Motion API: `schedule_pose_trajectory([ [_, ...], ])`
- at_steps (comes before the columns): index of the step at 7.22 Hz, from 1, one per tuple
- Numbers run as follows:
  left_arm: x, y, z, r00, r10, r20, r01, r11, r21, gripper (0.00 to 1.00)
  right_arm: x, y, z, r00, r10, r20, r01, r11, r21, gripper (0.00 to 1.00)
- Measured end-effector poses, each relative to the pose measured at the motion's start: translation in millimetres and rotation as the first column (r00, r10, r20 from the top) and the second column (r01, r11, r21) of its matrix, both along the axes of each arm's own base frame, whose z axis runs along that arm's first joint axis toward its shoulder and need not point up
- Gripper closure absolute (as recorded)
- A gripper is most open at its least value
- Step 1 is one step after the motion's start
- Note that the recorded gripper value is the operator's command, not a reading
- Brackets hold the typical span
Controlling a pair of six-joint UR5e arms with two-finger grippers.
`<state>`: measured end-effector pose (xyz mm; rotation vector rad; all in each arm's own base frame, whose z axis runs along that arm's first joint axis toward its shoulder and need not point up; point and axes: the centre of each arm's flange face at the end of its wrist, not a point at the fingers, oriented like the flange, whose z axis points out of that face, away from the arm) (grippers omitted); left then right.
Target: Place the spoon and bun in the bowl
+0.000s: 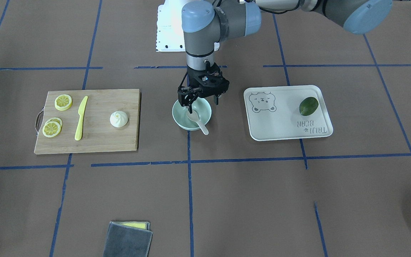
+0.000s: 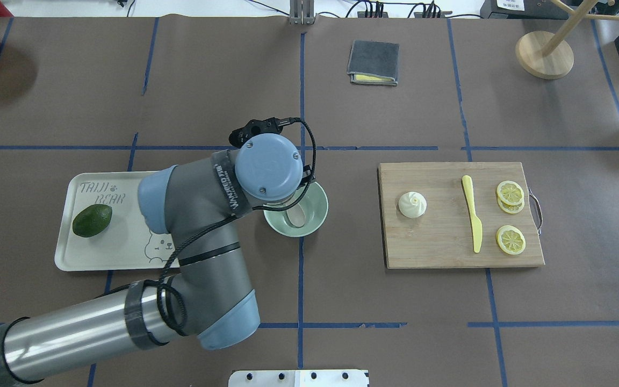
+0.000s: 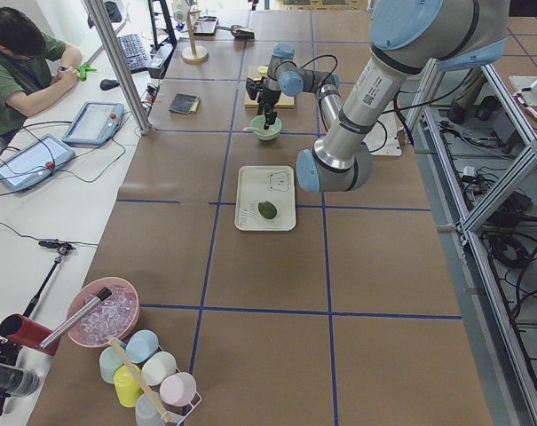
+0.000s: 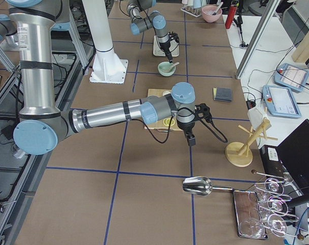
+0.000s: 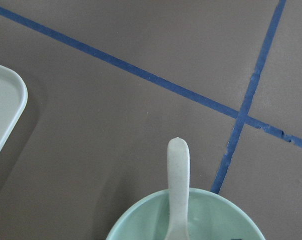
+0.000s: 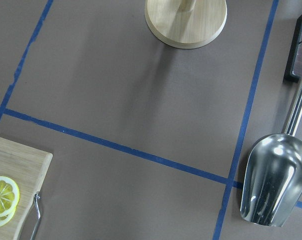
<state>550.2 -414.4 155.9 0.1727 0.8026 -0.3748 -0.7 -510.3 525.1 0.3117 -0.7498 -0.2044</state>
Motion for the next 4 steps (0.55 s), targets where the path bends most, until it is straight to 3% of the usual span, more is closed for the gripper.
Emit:
schedule_pose_trajectory([
  [1, -42.7, 1.3, 6.8, 0.997, 0.082, 0.013, -0.083, 0.99, 0.113, 0.0, -1.1, 0.2, -4.7, 1.0, -0.005, 0.004, 0.005, 1.0, 0.023, 0.0],
  [2, -85.0, -9.5, 13.3, 0.987, 0.158, 0.041, -0.163, 0.965, 0.203, 0.0, -6.9, -0.3, -10.8, 1.0, -0.019, 0.008, 0.018, 0.998, 0.061, 0.0],
  [4, -176.4, -45.0, 45.8, 0.942, 0.313, 0.123, -0.336, 0.883, 0.327, 0.0, -40.3, -8.0, -31.3, 0.997, -0.077, 0.021, 0.074, 0.99, 0.122, 0.0],
])
